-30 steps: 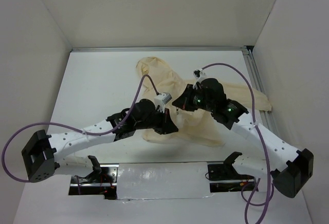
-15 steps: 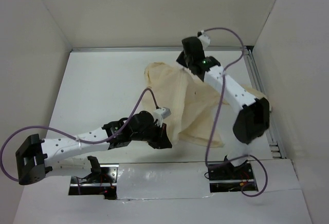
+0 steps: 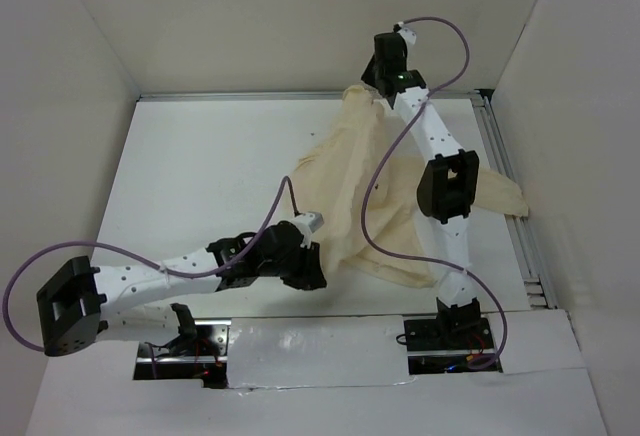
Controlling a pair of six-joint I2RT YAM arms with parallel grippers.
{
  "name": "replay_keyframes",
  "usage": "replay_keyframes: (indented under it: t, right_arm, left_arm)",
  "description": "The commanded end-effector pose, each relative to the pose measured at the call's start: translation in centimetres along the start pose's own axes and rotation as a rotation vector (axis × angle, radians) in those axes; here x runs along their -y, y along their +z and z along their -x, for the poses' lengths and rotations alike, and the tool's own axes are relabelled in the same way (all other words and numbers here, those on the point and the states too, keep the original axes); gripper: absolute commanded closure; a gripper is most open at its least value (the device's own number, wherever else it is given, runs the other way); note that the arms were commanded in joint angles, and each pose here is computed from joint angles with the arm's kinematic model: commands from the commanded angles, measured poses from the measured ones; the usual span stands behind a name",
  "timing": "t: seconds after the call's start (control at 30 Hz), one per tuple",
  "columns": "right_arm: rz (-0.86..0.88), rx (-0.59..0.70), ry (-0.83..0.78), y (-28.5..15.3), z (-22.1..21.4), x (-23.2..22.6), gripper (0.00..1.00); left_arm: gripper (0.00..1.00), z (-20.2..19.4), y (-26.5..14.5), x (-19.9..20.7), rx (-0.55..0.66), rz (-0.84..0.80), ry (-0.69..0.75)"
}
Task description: Zip up the jacket
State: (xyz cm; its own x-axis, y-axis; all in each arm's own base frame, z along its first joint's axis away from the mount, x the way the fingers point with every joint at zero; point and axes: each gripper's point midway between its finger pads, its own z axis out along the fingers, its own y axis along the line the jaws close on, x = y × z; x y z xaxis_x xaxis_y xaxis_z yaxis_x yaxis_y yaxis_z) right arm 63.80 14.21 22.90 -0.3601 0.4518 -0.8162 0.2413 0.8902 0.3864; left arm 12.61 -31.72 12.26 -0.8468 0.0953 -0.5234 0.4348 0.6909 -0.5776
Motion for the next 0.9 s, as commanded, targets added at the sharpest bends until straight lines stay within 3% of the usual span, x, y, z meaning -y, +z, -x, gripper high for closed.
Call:
replay_keyframes:
  t: [0.0, 0.03, 0.07, 0.33, 0.63, 0.67, 0.77, 0.87]
  right_arm:
    - [0.248, 0.214, 0.025, -1.4, 9.1, -2.9, 0.69]
    - [0.276, 0.197, 0.012, -1.9, 8.6, -3.1, 0.23]
    - [0.302, 0.184, -0.001, -2.3, 8.2, -3.6, 0.01]
    - [0.260, 0.213, -0.051, -9.5, 10.8, -2.8, 0.00]
    - [0.101, 0.240, -0.003, -18.5, 9.7, 6.1, 0.00]
    - [0.101, 0.281, 0.010, -21.2, 10.5, 6.8, 0.00]
    - [-0.006, 0.250, 0.011, -23.2, 5.1, 11.9, 0.00]
    - [0.029, 0.240, 0.044, -25.8, 1.0, 13.9, 0.00]
  left_arm:
    - [0.49, -7.2, -1.4, -1.4, -0.319, 0.064, -0.047]
    - [0.01, -7.2, -1.0, -1.8, -0.325, 0.094, -0.052]
    - [0.01, -7.1, -0.9, -1.8, -0.325, 0.104, -0.053]
    - [0.01, -5.4, -2.8, -1.7, -0.274, 0.178, -0.100]
    - [0.01, -1.2, -7.3, -3.4, -0.034, 0.218, -0.185]
    - [0.01, -0.3, -7.5, -4.1, -0.005, 0.236, -0.207]
    - [0.01, 2.4, -7.8, -5.6, 0.070, 0.253, -0.244]
    - [0.01, 5.5, -8.3, -7.2, 0.135, 0.261, -0.276]
